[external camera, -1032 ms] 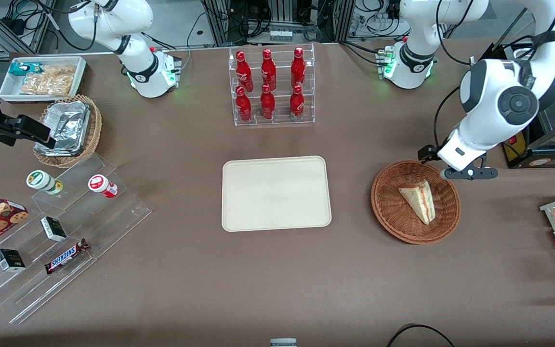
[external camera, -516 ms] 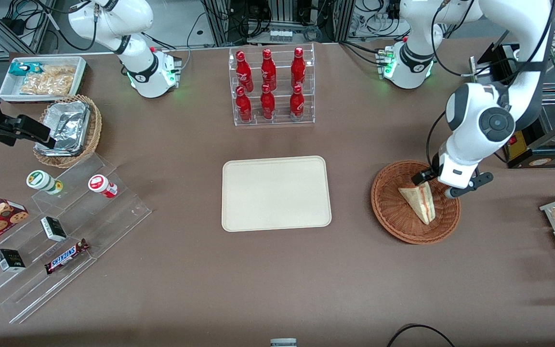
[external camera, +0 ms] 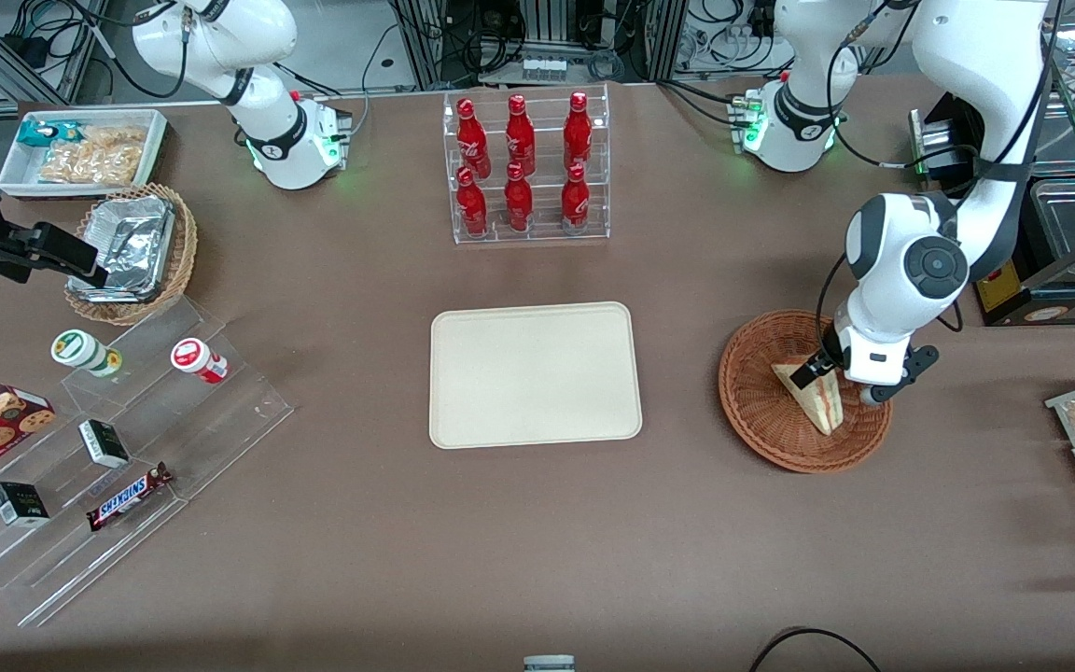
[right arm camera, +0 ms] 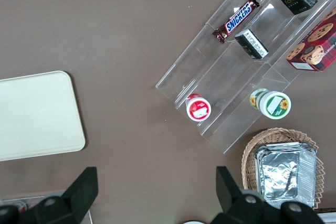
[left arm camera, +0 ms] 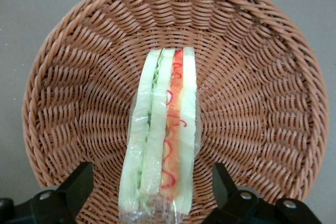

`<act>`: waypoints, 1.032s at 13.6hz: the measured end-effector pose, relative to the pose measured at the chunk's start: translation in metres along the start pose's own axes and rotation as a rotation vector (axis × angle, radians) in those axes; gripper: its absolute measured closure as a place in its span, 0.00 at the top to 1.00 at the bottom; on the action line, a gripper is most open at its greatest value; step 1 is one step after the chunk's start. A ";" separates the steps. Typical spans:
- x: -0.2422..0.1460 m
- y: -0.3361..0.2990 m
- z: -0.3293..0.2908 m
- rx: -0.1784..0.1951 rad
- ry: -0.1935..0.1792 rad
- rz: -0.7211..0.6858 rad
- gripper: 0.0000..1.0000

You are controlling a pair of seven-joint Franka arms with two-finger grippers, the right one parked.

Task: Place sandwich from basket to tray
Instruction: 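Lower the left gripper and close it on the wrapped sandwich, then lift the sandwich and carry it over the cream tray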

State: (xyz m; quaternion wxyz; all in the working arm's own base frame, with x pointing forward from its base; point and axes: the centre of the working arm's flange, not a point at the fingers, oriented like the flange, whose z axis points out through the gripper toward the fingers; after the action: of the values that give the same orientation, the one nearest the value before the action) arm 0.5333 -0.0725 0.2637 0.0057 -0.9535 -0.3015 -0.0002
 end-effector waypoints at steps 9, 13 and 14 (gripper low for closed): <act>0.009 0.011 -0.009 -0.001 0.002 0.006 0.29; 0.003 0.034 -0.037 0.078 -0.088 0.209 0.22; -0.006 0.045 -0.044 0.089 -0.101 0.268 0.21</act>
State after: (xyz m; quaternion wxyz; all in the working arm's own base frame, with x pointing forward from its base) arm 0.5546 -0.1137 0.3074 0.0327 -0.9827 -0.1712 0.0620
